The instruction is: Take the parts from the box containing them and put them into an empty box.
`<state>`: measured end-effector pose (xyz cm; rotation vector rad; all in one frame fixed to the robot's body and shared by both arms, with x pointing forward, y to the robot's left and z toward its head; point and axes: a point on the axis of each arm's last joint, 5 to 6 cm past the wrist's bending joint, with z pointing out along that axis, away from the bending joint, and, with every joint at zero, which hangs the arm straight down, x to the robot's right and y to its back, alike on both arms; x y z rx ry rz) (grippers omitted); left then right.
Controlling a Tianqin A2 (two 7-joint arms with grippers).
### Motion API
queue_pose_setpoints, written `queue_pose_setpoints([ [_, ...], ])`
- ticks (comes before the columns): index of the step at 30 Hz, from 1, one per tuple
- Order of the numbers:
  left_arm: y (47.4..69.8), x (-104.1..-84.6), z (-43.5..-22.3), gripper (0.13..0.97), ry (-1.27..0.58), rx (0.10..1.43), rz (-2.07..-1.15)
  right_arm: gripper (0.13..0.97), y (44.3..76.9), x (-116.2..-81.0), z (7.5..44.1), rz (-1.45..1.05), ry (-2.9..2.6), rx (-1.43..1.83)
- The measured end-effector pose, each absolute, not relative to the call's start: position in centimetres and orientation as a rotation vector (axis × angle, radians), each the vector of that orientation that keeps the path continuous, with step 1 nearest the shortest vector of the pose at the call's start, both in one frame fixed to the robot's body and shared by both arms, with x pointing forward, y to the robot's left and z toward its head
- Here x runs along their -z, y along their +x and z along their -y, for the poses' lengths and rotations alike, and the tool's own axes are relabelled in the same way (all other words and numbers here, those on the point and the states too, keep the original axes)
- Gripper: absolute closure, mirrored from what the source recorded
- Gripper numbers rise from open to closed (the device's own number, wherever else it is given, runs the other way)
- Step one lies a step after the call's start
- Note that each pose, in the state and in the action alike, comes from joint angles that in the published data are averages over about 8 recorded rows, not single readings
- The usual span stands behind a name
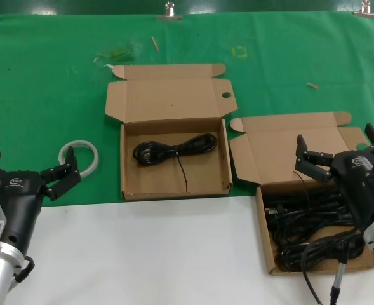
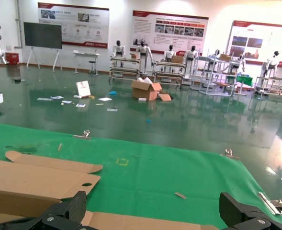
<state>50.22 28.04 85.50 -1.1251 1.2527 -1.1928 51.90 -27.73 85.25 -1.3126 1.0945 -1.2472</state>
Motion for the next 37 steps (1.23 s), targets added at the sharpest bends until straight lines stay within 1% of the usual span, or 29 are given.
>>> queue_pose_setpoints([
  [37, 50.22, -85.5, -28.04, 0.132, -1.125, 1.193, -1.253, 0.13, 51.9, -85.25, 27.73, -1.095, -1.313, 1.247],
])
